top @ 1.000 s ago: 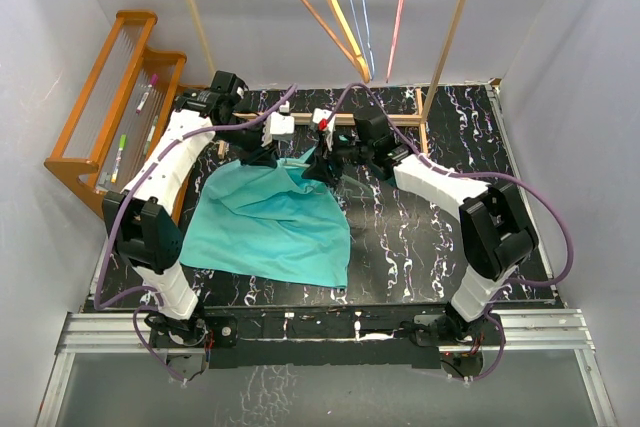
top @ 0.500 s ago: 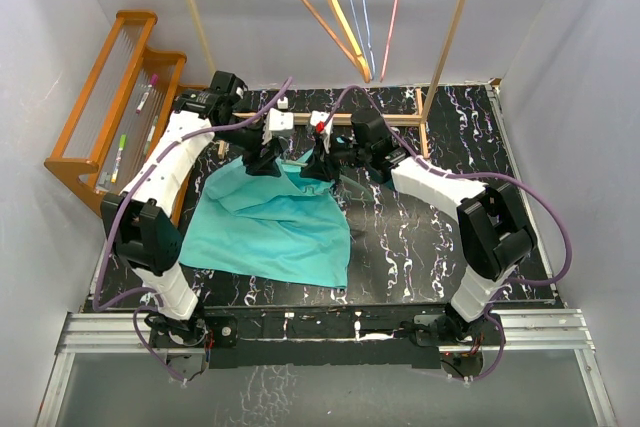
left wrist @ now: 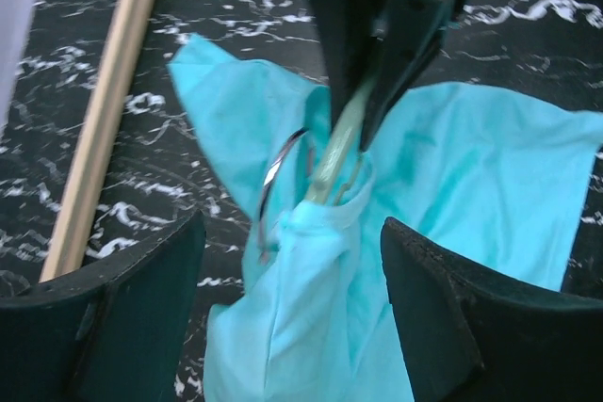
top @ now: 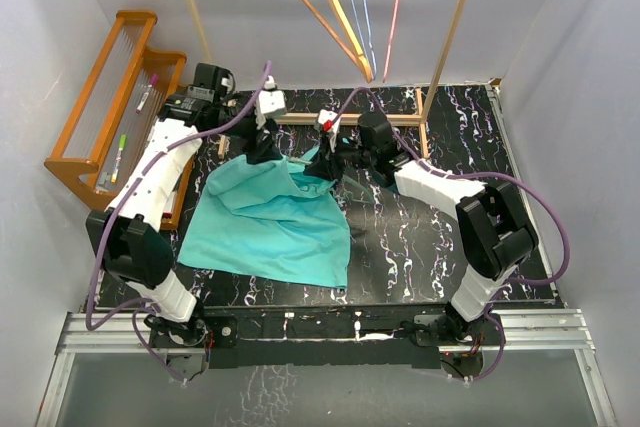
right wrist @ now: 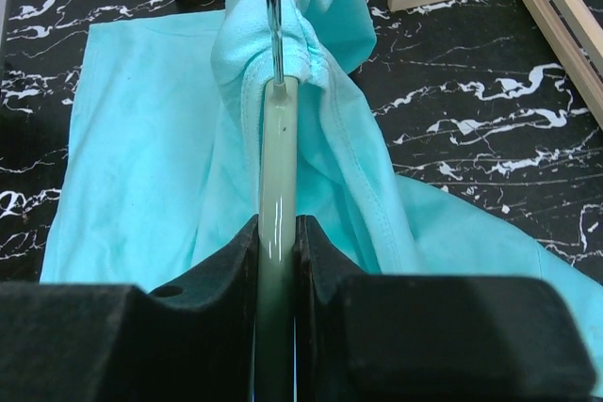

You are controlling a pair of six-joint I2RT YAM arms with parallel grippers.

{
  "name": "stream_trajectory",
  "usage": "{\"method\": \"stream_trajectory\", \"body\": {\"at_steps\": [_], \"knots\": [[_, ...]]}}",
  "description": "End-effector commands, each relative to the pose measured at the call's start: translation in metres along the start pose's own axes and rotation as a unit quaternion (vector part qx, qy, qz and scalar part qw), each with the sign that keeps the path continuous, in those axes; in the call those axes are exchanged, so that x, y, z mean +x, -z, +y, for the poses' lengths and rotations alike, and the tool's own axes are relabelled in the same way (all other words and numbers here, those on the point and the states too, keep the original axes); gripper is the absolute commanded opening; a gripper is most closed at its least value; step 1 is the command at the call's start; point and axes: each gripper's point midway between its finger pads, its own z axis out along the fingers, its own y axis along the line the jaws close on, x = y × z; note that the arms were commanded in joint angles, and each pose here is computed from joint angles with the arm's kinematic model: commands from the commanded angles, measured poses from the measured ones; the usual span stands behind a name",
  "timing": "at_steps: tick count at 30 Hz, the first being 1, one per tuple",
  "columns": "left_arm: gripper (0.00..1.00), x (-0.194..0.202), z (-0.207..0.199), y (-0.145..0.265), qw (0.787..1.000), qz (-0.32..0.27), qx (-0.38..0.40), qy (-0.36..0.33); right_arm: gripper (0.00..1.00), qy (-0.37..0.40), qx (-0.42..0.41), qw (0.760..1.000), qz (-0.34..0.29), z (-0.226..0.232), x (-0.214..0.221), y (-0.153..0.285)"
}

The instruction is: Place the t-shirt on the hanger

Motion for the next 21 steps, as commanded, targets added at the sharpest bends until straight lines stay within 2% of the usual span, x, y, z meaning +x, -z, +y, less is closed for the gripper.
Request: {"method": "stream_trajectory", "body": {"at_steps": [1,4,7,14,21], "knots": [[0.73,-0.028,0.03,0.04,0.994,-0.058,-0.081,0.036,0.08,0.046,0.011,0.996,-0.076,-0.008,-0.048,0.015],[0.73,-0.029,0.043,0.058,0.99,-0.08,-0.102,0.063,0.08,0.047,0.004,0.994,-0.094,-0.007,-0.058,0.021],[0.73,-0.033,0.047,0.069,0.987,-0.093,-0.113,0.062,0.08,0.056,-0.001,0.991,-0.121,-0.006,-0.073,0.029],[0.73,-0.029,0.047,0.075,0.984,-0.099,-0.133,0.062,0.08,0.069,-0.001,0.986,-0.155,-0.002,-0.094,0.041],[0.64,-0.01,0.049,0.083,0.984,-0.087,-0.142,0.061,0.08,0.076,0.007,0.981,-0.176,0.001,-0.104,0.062]]}}
